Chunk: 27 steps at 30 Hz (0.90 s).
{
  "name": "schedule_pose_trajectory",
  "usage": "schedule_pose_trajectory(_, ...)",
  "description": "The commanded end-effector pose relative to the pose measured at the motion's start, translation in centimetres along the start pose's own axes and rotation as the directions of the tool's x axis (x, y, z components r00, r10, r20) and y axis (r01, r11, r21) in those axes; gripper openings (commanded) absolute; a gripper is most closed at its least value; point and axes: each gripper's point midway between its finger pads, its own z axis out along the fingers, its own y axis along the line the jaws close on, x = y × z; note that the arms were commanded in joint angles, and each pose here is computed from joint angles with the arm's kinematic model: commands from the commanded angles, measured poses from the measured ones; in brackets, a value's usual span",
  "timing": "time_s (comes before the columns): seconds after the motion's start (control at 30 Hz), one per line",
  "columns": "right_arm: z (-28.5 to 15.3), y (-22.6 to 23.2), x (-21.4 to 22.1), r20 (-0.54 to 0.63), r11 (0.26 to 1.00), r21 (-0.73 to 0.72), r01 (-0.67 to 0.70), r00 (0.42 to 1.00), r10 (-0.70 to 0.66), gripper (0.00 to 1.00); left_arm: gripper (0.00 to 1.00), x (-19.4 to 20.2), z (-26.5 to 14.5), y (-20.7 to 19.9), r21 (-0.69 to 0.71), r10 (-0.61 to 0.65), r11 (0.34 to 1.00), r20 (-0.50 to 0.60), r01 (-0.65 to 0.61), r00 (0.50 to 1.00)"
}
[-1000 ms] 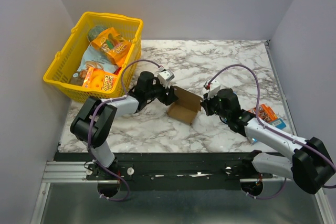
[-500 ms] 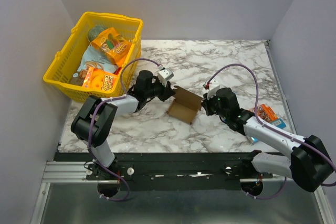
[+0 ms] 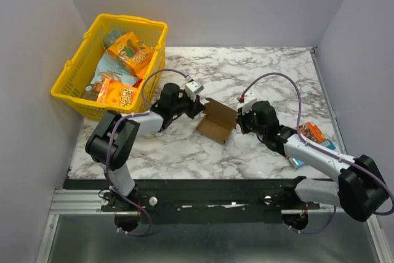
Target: Fold the paper box
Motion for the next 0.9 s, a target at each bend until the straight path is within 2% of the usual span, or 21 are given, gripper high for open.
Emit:
schedule_pose_trajectory(0.0,0.2,0.5,-1.1,0.016,1.000,-0.014,0.008,1.000,-0.008,0.01,0.08,-0.7,0.8,-3.0,0.106,-0.006,0.994,0.043,0.001,0.999)
schedule_pose_trajectory(0.23,0.5,0.5,-1.6,0.018,1.000,0.002,0.017,1.000,-0.017,0.01,0.00,-1.0,1.2,-3.8,0.119,-0.037,0.992,0.065,0.029,0.997)
schedule_pose_trajectory(0.37,0.7,0.6,-1.5,0.012,1.000,0.007,0.016,1.000,-0.016,0.01,0.00,-0.7,1.5,-3.8,0.105,-0.055,0.993,0.066,0.048,0.996)
schedule_pose_trajectory(0.63,0.9,0.3,-2.1,0.032,0.997,0.067,-0.031,0.999,0.029,0.01,0.00,-0.4,1.8,-4.4,-0.053,-0.047,0.997,0.108,0.053,0.993)
schedule_pose_trajectory(0.87,0.5,-0.4,-3.1,0.087,0.978,0.190,-0.084,0.994,0.069,0.01,0.00,0.0,1.5,-4.7,-0.143,-0.085,0.984,0.166,0.109,0.982)
